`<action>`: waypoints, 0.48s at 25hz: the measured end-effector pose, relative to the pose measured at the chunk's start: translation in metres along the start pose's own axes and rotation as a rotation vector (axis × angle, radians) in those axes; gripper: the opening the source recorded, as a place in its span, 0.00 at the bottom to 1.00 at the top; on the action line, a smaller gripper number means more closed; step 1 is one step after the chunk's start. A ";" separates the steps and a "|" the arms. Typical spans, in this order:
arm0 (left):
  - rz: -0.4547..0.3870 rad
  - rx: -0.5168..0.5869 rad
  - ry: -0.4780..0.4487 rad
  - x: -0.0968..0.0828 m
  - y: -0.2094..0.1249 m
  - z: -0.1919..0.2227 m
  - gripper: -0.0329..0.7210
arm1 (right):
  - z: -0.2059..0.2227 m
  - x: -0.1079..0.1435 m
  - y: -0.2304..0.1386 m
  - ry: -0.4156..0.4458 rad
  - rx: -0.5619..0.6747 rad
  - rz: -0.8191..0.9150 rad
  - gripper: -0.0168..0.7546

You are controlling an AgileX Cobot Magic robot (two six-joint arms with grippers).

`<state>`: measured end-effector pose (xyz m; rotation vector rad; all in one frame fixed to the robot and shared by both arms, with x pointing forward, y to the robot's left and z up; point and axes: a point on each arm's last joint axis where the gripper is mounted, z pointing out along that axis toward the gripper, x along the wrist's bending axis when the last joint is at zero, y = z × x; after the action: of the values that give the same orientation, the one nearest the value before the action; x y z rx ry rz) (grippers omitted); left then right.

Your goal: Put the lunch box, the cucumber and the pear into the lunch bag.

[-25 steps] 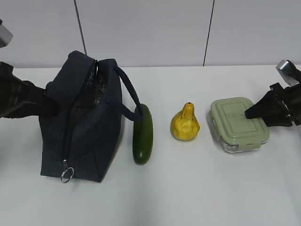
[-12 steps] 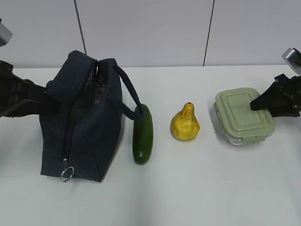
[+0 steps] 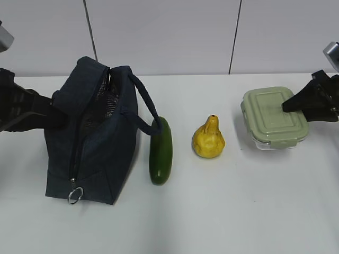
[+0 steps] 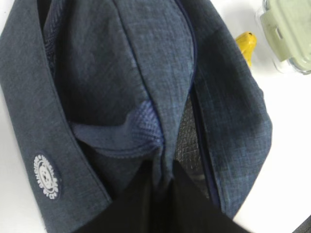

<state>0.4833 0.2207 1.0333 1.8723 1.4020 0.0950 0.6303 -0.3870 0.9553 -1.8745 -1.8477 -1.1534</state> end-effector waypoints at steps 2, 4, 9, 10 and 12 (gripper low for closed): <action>0.000 0.000 0.000 0.000 0.000 0.000 0.05 | -0.002 0.003 0.002 0.010 -0.018 0.009 0.51; 0.000 0.000 0.000 0.000 0.000 0.000 0.05 | -0.005 0.007 0.004 0.017 -0.035 0.017 0.51; 0.000 -0.001 0.001 0.000 0.000 0.000 0.05 | -0.008 0.023 0.007 0.027 -0.051 -0.001 0.50; 0.001 -0.001 0.001 0.000 0.000 0.000 0.05 | -0.006 0.029 0.008 0.030 -0.048 -0.014 0.50; 0.001 -0.001 0.001 0.000 0.000 0.000 0.04 | 0.000 0.040 0.008 0.041 -0.034 -0.035 0.50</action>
<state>0.4834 0.2208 1.0333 1.8719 1.4018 0.0973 0.6328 -0.3595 0.9852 -1.8293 -1.8575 -1.2331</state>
